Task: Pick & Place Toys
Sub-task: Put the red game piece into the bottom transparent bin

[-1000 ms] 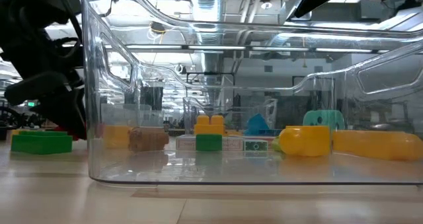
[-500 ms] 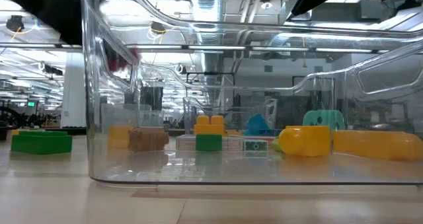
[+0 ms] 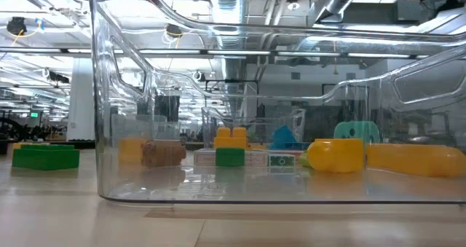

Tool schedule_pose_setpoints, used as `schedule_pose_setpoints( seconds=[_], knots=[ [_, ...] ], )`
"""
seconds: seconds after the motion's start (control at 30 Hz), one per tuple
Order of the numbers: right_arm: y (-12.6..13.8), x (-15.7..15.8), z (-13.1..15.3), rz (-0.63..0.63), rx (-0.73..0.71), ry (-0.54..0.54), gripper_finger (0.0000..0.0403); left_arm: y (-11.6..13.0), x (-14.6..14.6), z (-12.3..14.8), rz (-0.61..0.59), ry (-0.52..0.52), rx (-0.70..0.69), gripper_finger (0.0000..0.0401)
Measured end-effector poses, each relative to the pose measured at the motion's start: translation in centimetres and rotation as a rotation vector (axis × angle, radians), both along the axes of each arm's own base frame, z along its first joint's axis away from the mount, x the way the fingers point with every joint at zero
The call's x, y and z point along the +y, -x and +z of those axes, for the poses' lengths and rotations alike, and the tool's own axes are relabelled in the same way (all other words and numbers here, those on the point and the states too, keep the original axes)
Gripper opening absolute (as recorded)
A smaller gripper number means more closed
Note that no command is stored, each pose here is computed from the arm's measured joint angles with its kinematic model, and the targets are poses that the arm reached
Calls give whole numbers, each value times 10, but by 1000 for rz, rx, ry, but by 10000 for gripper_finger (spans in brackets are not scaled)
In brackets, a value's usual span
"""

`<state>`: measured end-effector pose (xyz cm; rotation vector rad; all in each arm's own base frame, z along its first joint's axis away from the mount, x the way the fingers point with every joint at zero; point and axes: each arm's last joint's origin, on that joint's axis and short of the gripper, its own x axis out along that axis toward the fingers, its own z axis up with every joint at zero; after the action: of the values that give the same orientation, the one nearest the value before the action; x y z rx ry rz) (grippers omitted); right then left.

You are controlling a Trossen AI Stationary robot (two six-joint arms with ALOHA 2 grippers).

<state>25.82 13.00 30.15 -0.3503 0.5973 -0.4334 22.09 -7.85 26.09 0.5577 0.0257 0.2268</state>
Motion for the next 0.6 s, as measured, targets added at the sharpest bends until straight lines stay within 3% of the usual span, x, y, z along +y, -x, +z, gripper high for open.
schedule_pose_setpoints(
  seconds=[0.2,0.4,0.6],
  knots=[
    [-6,2,7,-23,-98,5,244,-56,0,-4,113,-181,65,135],
    [-7,4,11,-25,-138,-5,244,-113,-6,-2,228,-380,103,160],
    [-5,9,12,-31,-158,12,244,-149,-14,-10,316,-475,153,139]
  ],
)
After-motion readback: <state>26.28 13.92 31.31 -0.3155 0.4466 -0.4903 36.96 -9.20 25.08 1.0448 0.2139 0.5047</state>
